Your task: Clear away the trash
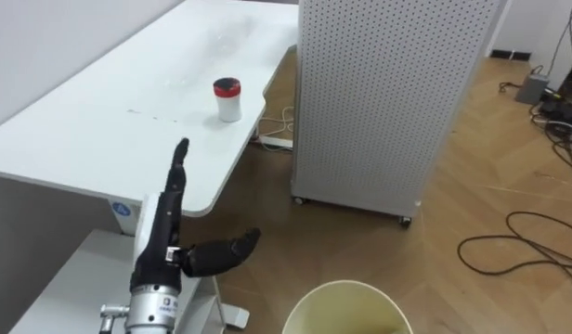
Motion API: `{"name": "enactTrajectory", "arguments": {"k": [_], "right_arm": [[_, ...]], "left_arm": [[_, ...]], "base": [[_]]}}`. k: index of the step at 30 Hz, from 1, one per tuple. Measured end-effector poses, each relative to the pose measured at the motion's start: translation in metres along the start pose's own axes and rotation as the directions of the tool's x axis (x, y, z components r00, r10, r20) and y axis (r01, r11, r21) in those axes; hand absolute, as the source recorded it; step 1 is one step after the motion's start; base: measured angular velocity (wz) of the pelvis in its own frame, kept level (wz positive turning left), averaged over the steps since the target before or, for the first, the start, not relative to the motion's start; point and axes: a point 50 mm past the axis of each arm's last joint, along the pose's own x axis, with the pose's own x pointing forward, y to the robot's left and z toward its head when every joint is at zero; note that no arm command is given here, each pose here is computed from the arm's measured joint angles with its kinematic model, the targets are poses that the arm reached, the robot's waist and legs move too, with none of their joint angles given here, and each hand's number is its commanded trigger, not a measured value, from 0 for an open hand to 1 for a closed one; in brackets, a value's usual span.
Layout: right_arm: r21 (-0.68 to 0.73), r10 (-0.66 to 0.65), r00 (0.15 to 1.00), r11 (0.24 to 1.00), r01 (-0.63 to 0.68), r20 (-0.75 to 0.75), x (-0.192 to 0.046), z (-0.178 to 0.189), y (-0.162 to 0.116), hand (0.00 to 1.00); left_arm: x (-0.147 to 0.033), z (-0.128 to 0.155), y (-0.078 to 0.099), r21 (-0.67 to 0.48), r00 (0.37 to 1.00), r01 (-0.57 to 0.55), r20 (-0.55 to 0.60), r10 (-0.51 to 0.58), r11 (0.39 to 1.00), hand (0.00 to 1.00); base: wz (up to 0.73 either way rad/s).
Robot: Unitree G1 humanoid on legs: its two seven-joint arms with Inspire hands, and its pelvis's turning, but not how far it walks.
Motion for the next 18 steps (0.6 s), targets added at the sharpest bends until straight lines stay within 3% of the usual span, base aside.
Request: {"name": "enactTrajectory", "arguments": {"k": [5, 18], "right_arm": [[-0.023, 0.02, 1.0, 1.0, -0.019, 0.006, -0.001, 0.001, -0.004, 1.0], [-0.022, 0.033, 0.999, 0.999, -0.034, -0.022, -0.008, -0.009, -0.006, 1.0]], "left_arm": [[-0.005, 0.008, 0.013, -0.006, 0.997, -0.076, 0.029, 0.076, 0.997, 0.0], [-0.006, 0.006, 0.019, -0.006, 0.988, -0.15, 0.022, 0.15, 0.989, 0.0]], "base": [[-0.19], [0.0]]}}
